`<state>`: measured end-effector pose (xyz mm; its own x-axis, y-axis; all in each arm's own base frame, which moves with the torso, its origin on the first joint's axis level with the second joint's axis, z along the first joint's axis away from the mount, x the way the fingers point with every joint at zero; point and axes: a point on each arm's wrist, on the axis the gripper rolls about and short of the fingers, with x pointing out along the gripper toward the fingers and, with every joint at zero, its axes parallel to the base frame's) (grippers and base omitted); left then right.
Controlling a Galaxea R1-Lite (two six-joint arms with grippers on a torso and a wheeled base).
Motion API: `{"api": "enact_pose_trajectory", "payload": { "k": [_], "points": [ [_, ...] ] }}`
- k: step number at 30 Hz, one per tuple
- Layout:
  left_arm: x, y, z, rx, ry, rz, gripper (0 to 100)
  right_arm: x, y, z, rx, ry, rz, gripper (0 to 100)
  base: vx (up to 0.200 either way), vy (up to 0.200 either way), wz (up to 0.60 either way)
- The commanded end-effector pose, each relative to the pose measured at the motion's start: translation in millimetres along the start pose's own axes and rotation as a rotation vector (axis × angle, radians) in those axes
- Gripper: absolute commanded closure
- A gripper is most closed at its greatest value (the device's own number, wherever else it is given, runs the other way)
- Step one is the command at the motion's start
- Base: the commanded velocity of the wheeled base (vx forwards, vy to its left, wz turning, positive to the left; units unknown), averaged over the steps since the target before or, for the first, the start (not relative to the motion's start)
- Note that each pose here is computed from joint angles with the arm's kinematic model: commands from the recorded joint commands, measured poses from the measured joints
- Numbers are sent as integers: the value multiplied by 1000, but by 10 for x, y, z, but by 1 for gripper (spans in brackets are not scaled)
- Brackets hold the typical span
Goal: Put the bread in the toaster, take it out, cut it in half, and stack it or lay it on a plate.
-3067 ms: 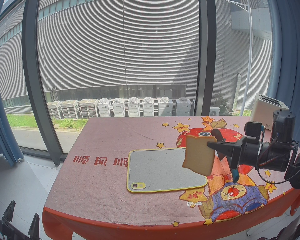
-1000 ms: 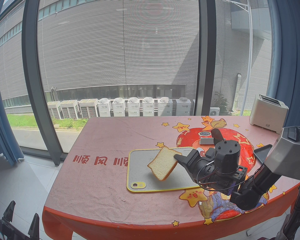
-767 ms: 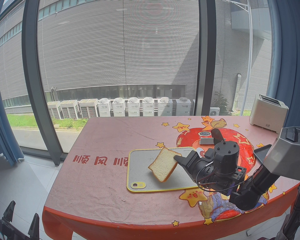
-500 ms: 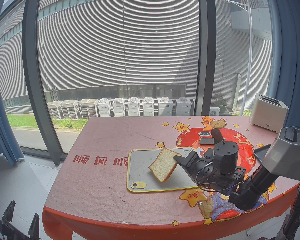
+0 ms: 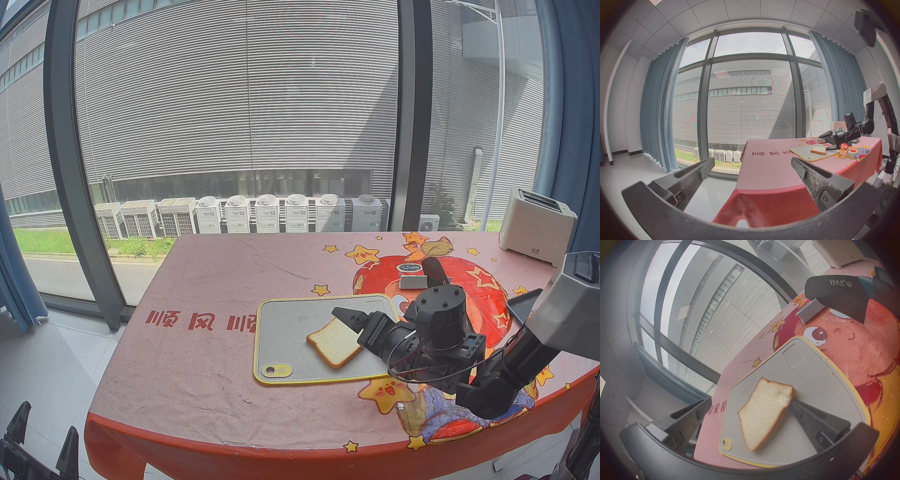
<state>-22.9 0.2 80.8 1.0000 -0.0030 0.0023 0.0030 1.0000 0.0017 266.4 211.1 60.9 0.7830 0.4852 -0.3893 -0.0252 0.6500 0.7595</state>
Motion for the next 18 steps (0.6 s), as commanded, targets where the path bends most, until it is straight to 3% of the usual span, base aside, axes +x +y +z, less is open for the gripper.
{"api": "enact_pose_trajectory", "payload": {
  "k": [1,11,18],
  "points": [
    [1,0,-54,0,2,0,0,6,141,78,-6,-22,0,0,0,0,0],
    [1,0,-52,0,1,0,0,-123,400,219,-16,4,-35,0,0,0,0],
    [1,0,-52,0,1,0,0,-279,414,215,-29,51,-98,0,0,0,0]
  ]
}}
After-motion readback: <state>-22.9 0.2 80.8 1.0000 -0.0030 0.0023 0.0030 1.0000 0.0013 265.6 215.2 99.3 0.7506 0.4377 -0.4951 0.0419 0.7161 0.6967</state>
